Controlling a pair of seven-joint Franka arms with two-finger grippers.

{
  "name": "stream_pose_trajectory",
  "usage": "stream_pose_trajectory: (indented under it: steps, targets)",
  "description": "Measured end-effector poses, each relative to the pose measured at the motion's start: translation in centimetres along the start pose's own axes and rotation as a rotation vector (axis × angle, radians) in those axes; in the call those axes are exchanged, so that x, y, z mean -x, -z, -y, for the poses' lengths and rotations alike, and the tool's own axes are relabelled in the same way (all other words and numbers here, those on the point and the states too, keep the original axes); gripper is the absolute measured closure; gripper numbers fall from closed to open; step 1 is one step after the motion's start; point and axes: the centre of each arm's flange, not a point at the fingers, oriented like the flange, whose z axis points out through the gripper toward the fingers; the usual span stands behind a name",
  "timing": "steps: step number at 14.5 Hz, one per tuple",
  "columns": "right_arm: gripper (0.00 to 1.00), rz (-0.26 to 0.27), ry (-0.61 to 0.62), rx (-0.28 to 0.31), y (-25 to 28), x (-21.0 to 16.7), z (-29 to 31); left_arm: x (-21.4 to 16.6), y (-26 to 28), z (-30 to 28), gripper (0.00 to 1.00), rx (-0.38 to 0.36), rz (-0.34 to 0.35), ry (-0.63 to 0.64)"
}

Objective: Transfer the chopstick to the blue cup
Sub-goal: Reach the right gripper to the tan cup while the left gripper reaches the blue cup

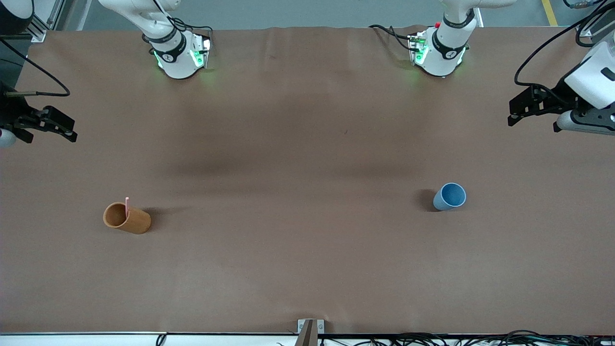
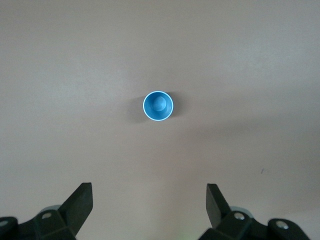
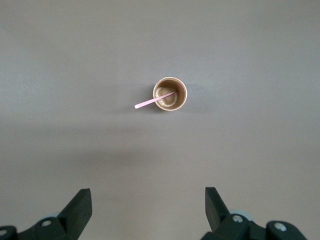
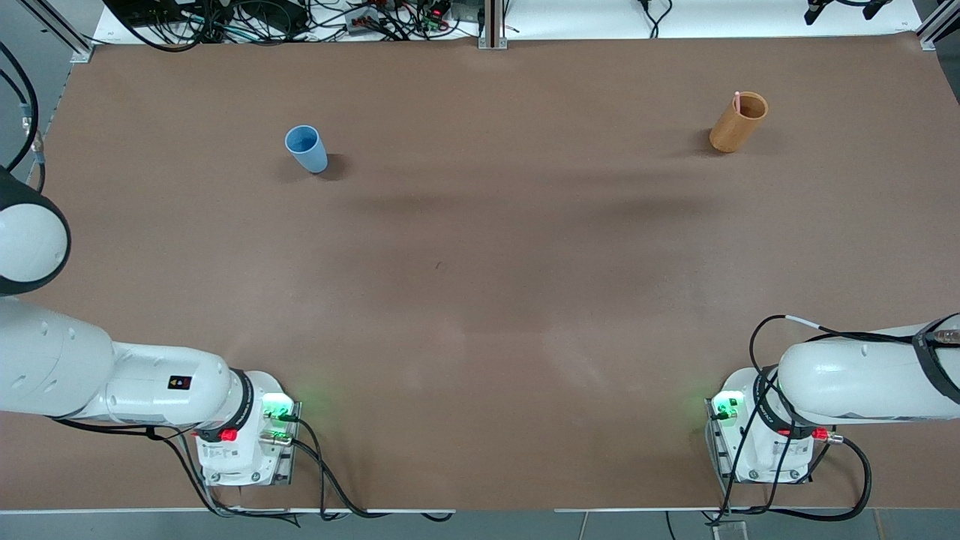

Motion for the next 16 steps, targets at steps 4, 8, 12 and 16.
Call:
stream_pose_trajectory:
  steps: [4,8,12,16]
  targets:
    - [0.00,-0.004,0.002,0.000,-0.6,-0.4,0.1,0.0,-0.1,0.0,0.00,0.000,0.004,0.000]
    - [0.00,0.004,0.002,0.000,-1.6,-0.9,0.1,-0.8,-1.6,0.2,0.00,0.001,0.030,0.002]
    - [0.00,0.005,0.003,-0.001,-1.8,-1.0,0.1,-3.7,-7.9,2.2,0.00,0.001,0.048,0.029]
    - [0.02,-0.006,0.002,0.003,-1.9,-1.3,0.0,-5.6,-20.2,3.4,0.00,0.003,0.040,0.044]
